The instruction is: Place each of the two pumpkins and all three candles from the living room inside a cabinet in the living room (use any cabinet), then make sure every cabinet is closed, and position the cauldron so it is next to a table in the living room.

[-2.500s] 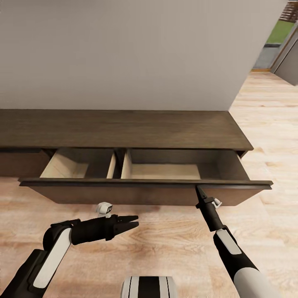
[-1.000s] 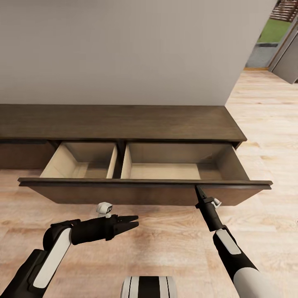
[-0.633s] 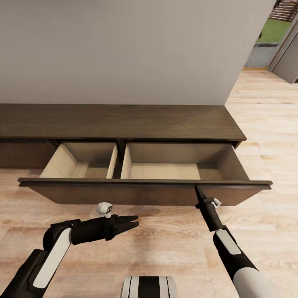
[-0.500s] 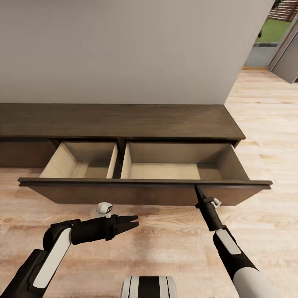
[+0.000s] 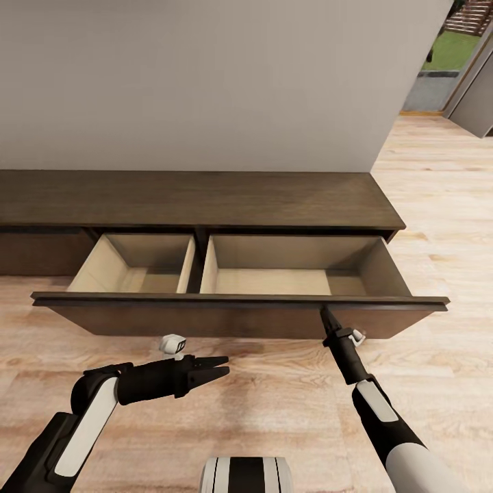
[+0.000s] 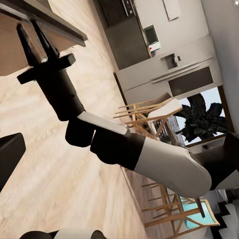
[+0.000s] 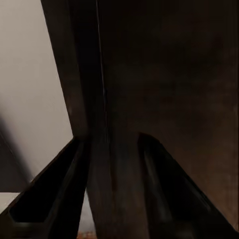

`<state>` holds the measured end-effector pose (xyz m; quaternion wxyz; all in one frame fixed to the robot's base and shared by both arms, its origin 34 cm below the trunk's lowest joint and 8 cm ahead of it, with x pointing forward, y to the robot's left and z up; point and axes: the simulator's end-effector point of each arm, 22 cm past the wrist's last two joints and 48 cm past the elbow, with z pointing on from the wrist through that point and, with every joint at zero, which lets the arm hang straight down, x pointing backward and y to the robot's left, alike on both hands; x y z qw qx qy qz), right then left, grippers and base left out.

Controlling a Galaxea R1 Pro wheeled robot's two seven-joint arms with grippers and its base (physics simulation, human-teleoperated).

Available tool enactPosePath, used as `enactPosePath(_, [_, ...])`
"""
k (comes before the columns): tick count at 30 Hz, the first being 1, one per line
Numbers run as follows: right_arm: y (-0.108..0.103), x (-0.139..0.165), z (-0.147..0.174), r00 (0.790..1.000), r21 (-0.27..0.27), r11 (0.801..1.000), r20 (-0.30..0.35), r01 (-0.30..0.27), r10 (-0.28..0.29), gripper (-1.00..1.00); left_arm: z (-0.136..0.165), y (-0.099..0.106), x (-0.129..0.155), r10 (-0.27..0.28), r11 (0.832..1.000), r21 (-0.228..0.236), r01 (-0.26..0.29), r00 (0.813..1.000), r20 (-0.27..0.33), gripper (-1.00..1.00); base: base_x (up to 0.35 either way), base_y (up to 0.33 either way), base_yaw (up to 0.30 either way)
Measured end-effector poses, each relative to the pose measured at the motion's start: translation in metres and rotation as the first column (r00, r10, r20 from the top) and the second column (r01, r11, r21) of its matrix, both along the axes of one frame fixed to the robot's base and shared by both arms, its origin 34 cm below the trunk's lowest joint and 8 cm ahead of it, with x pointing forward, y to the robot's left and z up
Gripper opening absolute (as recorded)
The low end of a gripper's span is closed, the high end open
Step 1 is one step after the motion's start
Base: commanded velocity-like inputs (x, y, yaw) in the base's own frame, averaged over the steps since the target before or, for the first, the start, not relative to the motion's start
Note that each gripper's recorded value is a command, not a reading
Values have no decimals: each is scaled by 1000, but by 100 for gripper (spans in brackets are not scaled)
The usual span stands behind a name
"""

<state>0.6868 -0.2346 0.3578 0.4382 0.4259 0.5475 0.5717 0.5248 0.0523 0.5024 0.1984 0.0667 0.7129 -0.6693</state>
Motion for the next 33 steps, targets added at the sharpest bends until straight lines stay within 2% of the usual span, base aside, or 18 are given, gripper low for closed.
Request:
enactPosePath(9, [0, -1, -2, 1000, 0, 1000, -4, 0, 0, 100, 0, 0, 0, 0, 1000, 0, 0, 1000, 0, 100, -36, 0, 0])
enactPosePath(20, [0, -1, -2, 1000, -1, 1000, -5, 0, 0, 100, 0, 0, 0, -1, 1000, 0, 1, 1000, -1, 100, -296, 0, 0])
enactPosePath(29, [6, -1, -33, 989, -46, 999, -150, -24, 17, 100, 0, 0, 0, 1, 1000, 0, -1, 1000, 0, 100, -105, 0, 0])
enactPosePath(33, [36, -7, -56, 962, -81, 989, -255, -122, 98, 100, 0, 0, 0, 1, 1000, 0, -1, 1000, -1, 100, -8, 0, 0])
